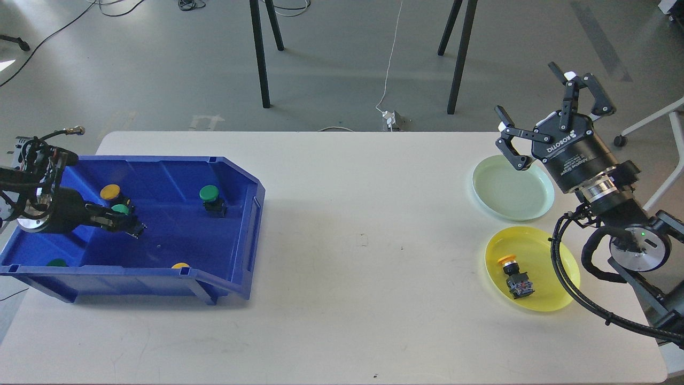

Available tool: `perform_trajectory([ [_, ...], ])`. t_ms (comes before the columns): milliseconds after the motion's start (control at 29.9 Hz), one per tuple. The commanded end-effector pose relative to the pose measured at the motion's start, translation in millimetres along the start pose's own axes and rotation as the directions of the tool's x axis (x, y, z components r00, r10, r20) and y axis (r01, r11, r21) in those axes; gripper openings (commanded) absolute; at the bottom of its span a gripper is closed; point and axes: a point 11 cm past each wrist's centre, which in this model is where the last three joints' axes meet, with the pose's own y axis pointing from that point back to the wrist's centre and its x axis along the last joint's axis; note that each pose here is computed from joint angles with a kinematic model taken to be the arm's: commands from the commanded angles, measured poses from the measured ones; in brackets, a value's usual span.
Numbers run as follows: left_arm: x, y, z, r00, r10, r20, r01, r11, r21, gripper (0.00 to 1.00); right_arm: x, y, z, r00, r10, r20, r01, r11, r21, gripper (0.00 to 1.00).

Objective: Pass button and place on color plate
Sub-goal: 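Grasp a green-capped button in the blue bin with the left gripper, then lift the green button and extend the left gripper toward the right gripper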

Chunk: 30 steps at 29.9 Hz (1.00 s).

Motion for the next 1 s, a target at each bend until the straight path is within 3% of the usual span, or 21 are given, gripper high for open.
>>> perform_trajectory([
  [0, 13.1, 27.6, 22.7, 0.998, 0.057, 0.03, -0.054, 0.995, -0.082, 0.1, -0.1, -0.2, 0.0, 1.0, 0.0, 0.0, 0.0, 1.0, 0.0, 0.97],
  [167, 36.5, 61.9, 51.5, 0.986, 0.167, 0.008, -0.162, 0.968, -0.191, 0.1, 0.2, 0.0, -0.4, 1.0, 0.0, -0.001, 0.0, 1.0, 0.0, 0.97],
  [334, 79.0, 94.1, 77.7, 0.941, 0.326, -0.089, -0.337, 0.891, -0.306, 0.11, 1.5, 0.9, -2.6, 1.0, 0.003, -0.008, -0.003, 1.0, -0.002, 0.97],
  [434, 106.7, 117.3, 101.3, 0.894, 0.408, -0.188, -0.448, 0.797, -0.405, 0.11, 1.8, 1.7, -4.5, 1.0, 0.003, -0.015, -0.003, 1.0, -0.003, 0.97],
  [535, 130.5, 140.3, 129.9, 0.839, 0.438, -0.324, -0.544, 0.66, -0.518, 0.1, 7.2, 8.1, -8.8, 0.999, 0.017, -0.034, -0.017, 1.0, -0.013, 0.97],
  [702, 160.6, 123.7, 189.1, 0.81, 0.324, -0.489, -0.587, 0.447, -0.675, 0.1, 7.5, 22.7, -10.8, 0.997, 0.01, -0.078, -0.014, 0.998, -0.055, 0.97],
  [969, 169.0, 42.7, 250.1, 0.774, 0.056, -0.631, -0.613, 0.316, -0.724, 0.1, -13.7, 28.4, -3.6, 0.964, -0.079, -0.253, 0.051, 0.992, -0.112, 0.97],
])
